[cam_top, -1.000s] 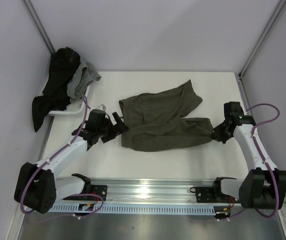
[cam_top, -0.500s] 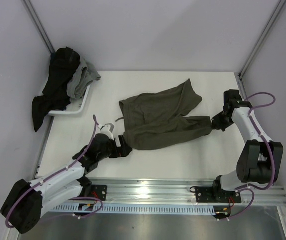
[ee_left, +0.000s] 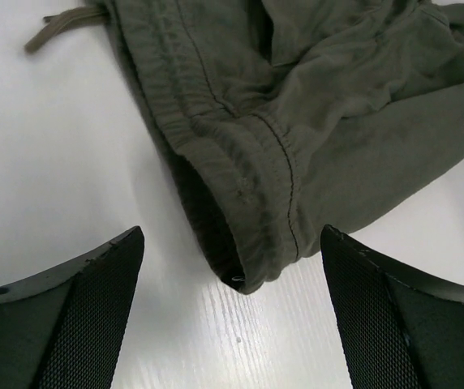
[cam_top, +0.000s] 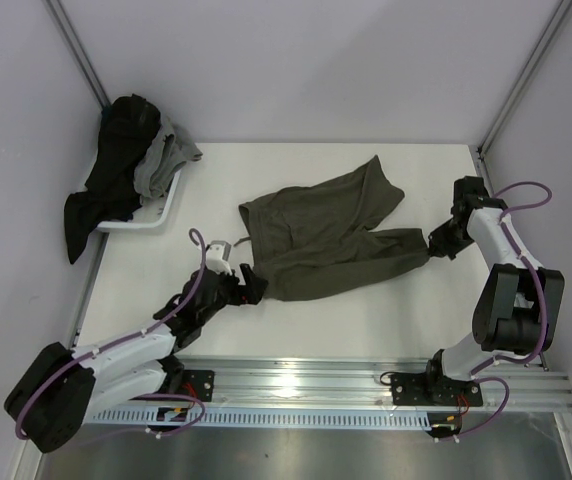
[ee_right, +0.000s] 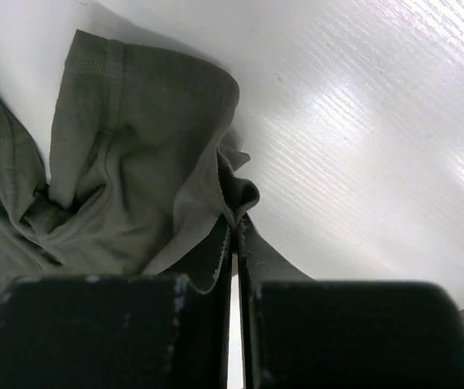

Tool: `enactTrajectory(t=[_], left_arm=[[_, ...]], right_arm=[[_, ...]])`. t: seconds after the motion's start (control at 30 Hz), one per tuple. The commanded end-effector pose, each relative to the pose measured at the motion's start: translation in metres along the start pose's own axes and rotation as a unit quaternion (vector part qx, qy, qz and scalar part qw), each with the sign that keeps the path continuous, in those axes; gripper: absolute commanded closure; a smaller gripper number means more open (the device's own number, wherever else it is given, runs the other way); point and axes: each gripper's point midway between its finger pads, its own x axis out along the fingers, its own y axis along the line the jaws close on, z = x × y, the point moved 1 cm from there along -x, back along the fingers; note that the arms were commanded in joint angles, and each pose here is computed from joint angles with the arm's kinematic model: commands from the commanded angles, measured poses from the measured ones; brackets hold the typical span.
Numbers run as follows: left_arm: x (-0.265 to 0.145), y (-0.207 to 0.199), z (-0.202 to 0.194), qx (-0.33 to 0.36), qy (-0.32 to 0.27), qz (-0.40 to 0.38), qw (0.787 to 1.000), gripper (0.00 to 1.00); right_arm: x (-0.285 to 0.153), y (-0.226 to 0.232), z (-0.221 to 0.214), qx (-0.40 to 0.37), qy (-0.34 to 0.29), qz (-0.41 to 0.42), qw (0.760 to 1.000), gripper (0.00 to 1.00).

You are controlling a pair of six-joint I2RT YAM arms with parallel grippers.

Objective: Fold and stack the shorts
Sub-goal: Flatten the shorts out

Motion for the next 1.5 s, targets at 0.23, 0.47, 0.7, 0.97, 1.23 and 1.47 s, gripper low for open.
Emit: enactTrajectory(t=[0.23, 0.47, 0.7, 0.97, 1.23, 1.47], left_arm=[[0.0, -0.028, 0.004, 0.058, -0.062, -0.073, 0.994, 0.21], [0.001, -0.032, -0.007, 0.068, -0.058, -0.083, 0.993, 0.28], [0.003, -0.033, -0.022, 0.071, -0.048, -0.096, 0.992, 0.44], [0.001, -0.028, -0.035, 0.061, -0.035, -0.095, 0.993, 0.43], [0.014, -0.043, -0.049, 0.046, 0.0, -0.125, 0.991, 0.8], [0.005, -0.055, -0.067, -0.032, 0.084, -0.128, 0.988, 1.0]], right_arm=[[-0.007, 0.012, 0.01, -0.012, -0.009, 0.032, 0.999, 1.0], [-0.008, 0.015, 0.009, -0.016, -0.004, 0.043, 0.999, 1.0], [-0.01, 0.015, 0.009, -0.019, -0.004, 0.048, 0.999, 1.0], [-0.01, 0.016, 0.004, -0.023, 0.005, 0.057, 0.998, 1.0], [-0.015, 0.005, -0.006, -0.03, 0.007, 0.063, 0.998, 1.0], [-0.034, -0.026, -0.018, -0.033, -0.014, 0.034, 0.999, 1.0]])
